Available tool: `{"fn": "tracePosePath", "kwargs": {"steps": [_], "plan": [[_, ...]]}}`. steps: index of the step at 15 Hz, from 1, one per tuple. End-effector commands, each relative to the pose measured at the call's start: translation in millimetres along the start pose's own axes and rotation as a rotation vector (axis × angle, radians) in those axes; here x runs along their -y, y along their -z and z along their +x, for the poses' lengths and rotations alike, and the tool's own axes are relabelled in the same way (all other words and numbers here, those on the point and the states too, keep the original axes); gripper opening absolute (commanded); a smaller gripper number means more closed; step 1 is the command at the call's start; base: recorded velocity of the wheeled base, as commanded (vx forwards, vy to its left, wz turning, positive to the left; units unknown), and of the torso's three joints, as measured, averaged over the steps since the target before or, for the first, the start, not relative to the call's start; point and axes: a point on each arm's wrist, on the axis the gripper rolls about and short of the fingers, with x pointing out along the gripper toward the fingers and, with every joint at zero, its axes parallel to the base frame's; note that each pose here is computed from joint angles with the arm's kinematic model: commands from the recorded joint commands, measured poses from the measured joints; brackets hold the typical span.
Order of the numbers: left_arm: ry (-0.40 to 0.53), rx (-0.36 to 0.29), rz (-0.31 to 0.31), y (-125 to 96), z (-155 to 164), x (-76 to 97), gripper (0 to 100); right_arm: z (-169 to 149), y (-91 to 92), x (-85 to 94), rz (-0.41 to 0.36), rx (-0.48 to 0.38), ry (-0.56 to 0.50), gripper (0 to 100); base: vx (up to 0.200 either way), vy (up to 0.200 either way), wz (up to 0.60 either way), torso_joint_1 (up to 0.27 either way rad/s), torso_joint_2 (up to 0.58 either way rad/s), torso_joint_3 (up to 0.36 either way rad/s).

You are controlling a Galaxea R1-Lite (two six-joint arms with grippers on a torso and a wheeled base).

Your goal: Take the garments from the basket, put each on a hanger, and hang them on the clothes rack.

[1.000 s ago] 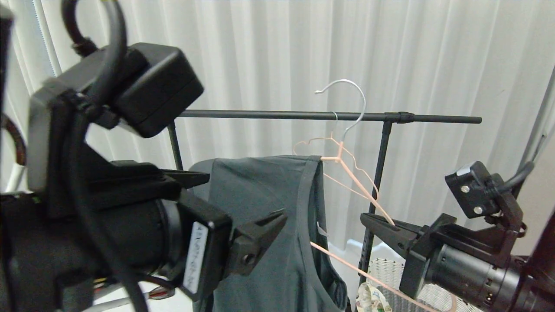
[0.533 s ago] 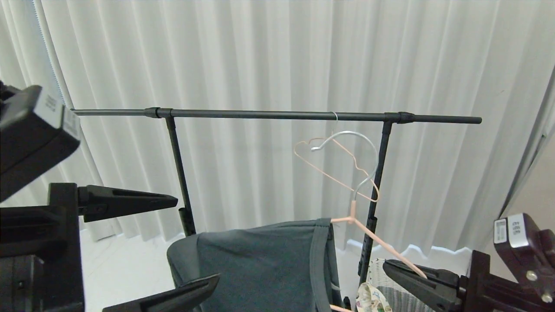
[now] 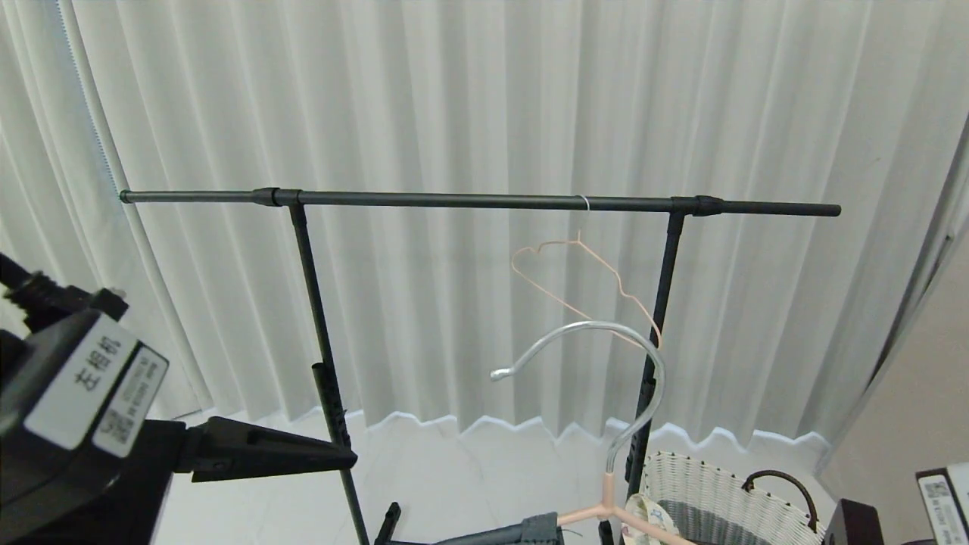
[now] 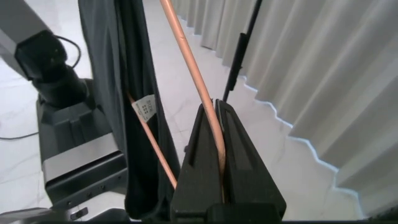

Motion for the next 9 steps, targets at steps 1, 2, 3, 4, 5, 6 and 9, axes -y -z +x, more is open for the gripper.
{"fn": "tracePosePath", "kwargs": {"steps": [1,2,3,4,5,6,9], "plan": [[0.037,-0.026,0.008,0.0,9.2,2.1,100,0.3,-0.7,-2.4,-0.003,0.002,-0.014,0,0.0,0.0,0.0,0.0,0.0,0.0],[0.048,-0.021,0.016,-2.7,14.9,2.2,100,1.3,-1.2,-4.5,-0.008,0.001,-0.026,0,0.0,0.0,0.0,0.0,0.0,0.0],[0.057,-0.013,0.025,-5.6,20.9,2.1,100,1.8,-1.0,-6.6,-0.012,-0.001,-0.038,0,0.0,0.0,0.0,0.0,0.0,0.0],[0.063,-0.016,0.027,-7.1,26.4,1.5,100,2.5,-0.3,-7.9,-0.016,-0.006,-0.046,0,0.0,0.0,0.0,0.0,0.0,0.0],[0.069,-0.026,0.028,-6.3,29.1,1.6,100,2.4,-0.2,-8.6,-0.018,-0.006,-0.049,0,0.0,0.0,0.0,0.0,0.0,0.0],[0.076,-0.038,0.026,-4.0,31.5,2.1,100,2.4,-0.2,-8.6,-0.02,-0.006,-0.049,0,0.0,0.0,0.0,0.0,0.0,0.0],[0.088,-0.053,0.029,0.6,32.7,4.7,100,3.9,-4.2,-9.1,-0.026,0.008,-0.051,0,0.0,0.0,0.0,0.0,0.0,0.0]]}}
